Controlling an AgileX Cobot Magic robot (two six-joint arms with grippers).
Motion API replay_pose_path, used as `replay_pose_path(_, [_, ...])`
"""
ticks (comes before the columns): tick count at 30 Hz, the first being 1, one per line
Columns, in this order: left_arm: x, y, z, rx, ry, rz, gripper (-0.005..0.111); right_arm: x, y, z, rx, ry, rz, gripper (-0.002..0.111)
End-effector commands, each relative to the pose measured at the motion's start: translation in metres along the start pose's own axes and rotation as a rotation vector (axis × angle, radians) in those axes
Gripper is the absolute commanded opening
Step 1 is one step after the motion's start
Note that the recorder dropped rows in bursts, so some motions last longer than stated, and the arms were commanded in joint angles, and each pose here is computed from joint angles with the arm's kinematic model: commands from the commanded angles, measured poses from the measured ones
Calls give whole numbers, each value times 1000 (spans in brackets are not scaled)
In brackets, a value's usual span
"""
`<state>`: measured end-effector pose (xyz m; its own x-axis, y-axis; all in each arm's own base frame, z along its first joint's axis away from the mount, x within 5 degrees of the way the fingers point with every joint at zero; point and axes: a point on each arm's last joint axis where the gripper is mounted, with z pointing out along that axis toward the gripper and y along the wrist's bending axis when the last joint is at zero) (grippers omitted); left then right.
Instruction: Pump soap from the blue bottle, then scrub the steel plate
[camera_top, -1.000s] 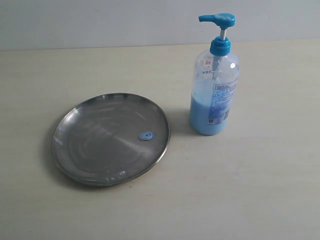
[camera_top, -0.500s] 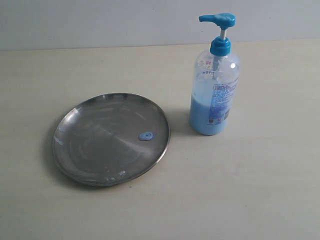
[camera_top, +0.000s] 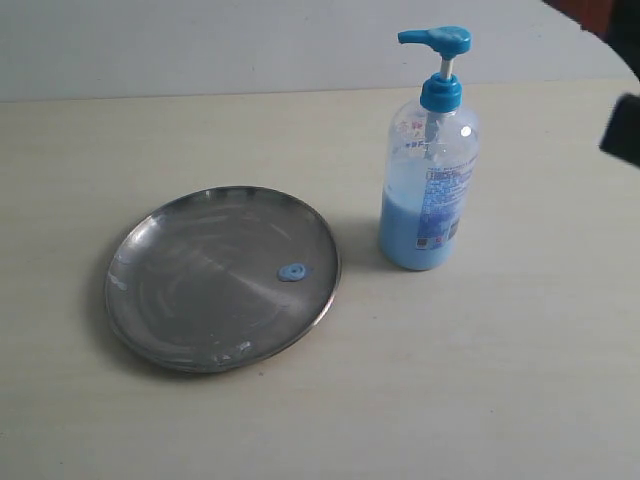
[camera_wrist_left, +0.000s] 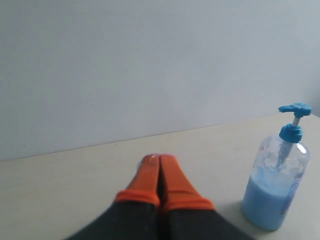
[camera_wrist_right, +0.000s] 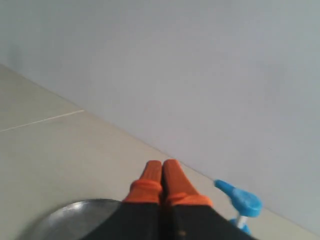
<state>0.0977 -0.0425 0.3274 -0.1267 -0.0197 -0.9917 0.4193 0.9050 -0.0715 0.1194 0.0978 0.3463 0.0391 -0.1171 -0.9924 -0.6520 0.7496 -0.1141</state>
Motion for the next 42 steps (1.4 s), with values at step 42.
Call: replay_pose_path(42, [1,13,-34,-244,-32,56,0,1,-55,-32,657,-8,82,0])
